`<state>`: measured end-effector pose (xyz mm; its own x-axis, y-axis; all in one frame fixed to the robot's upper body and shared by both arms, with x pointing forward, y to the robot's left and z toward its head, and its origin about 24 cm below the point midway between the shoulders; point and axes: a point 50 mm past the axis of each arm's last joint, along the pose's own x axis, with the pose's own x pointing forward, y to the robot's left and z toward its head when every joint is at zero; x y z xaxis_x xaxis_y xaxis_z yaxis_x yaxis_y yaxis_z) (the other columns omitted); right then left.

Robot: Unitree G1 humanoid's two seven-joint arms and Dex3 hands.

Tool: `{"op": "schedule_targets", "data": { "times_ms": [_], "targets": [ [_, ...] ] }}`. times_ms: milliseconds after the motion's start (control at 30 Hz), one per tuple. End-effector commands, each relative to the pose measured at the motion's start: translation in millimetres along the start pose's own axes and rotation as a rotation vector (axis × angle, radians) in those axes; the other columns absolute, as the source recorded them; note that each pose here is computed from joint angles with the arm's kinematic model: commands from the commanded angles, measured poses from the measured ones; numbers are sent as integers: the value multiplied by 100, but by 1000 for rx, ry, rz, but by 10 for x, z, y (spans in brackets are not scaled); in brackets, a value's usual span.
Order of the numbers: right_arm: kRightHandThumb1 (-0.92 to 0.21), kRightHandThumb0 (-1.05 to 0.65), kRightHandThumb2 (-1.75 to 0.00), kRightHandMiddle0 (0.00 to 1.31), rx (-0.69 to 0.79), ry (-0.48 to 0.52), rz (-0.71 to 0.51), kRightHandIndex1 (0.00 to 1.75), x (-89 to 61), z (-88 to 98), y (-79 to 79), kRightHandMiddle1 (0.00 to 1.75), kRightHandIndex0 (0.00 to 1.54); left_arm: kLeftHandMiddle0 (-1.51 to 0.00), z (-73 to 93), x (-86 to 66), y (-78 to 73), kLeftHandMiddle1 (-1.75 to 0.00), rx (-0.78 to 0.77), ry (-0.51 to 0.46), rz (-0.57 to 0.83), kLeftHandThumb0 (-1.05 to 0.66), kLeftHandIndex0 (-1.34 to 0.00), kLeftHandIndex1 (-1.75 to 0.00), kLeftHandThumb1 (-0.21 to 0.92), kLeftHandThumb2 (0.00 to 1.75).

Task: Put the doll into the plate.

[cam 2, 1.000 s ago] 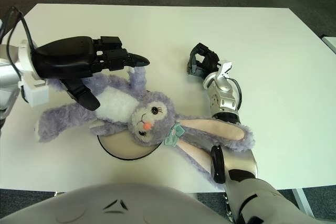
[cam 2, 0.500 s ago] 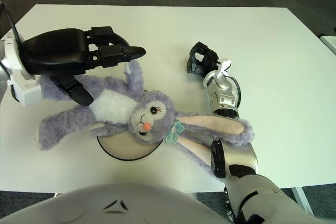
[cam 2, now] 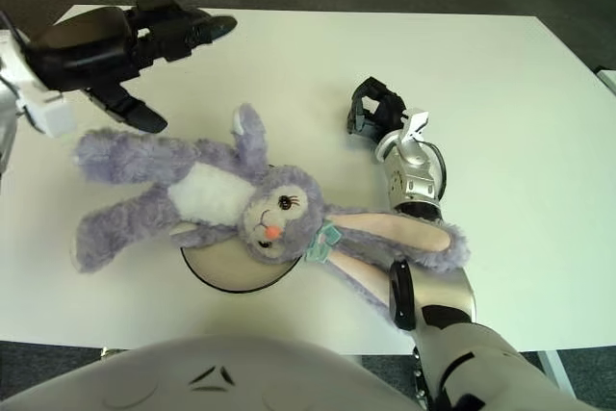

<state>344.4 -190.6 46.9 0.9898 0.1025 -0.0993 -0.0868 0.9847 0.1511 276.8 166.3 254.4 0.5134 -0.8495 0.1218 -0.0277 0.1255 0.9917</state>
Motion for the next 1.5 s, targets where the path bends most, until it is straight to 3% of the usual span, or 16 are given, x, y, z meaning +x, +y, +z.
{"op": "schedule_targets", "data": {
  "times_ms": [0,167,300,500,667,833,867,967,1067,1167,1467],
  "targets": [
    [-33,-48,-129,60,40,231,-36,175,-217,-551,-25,175,104,-9,-89,-22,40,-51,-9,107,30,-71,-1,-10,92,68],
    [-33,-48,-130,60,37,233,-35,175,-219,-554,-19,175,103,-11,-193,-120,48,-51,-24,303,118,-77,0,-30,92,68],
    [-33,-48,-129,60,34,235,-35,175,-224,-559,-17,175,102,-14,-312,-138,-41,-55,-122,383,239,-79,0,-54,92,63],
    [-34,-47,-129,59,19,245,-43,175,-233,-556,-18,175,101,-16,-736,-39,-403,-66,-339,469,446,-77,0,-93,89,59],
    [-34,-47,-128,59,19,248,-45,175,-243,-557,-12,175,101,-30,-891,-56,-618,-85,-506,483,558,-58,0,-112,70,81],
    [-34,-47,-128,59,24,246,-46,175,-259,-567,-13,175,101,-36,-913,-133,-850,-92,-636,491,617,-46,0,-116,65,95],
    [-34,-47,-128,59,25,246,-46,175,-262,-568,-14,175,101,-50,-911,-145,-900,-107,-664,493,624,-44,0,-115,66,96],
    [-34,-47,-128,59,29,242,-44,175,-271,-568,-17,175,100,-66,-853,-161,-1049,-132,-791,487,646,-41,0,-127,68,99],
    [-34,-47,-128,59,31,238,-44,175,-278,-565,-21,175,100,-73,-821,-178,-1132,-141,-871,485,656,-36,-12,-159,84,67],
    [-34,-47,-128,59,33,229,-44,175,-284,-560,-23,175,100,-77,-851,-245,-1279,-151,-975,514,644,-35,-17,-169,89,57],
    [-33,-48,-130,60,63,186,-52,175,-301,-540,-20,175,103,-84,-902,-290,-1467,-171,-1131,565,648,-36,-26,-174,81,68]
  ]
}}
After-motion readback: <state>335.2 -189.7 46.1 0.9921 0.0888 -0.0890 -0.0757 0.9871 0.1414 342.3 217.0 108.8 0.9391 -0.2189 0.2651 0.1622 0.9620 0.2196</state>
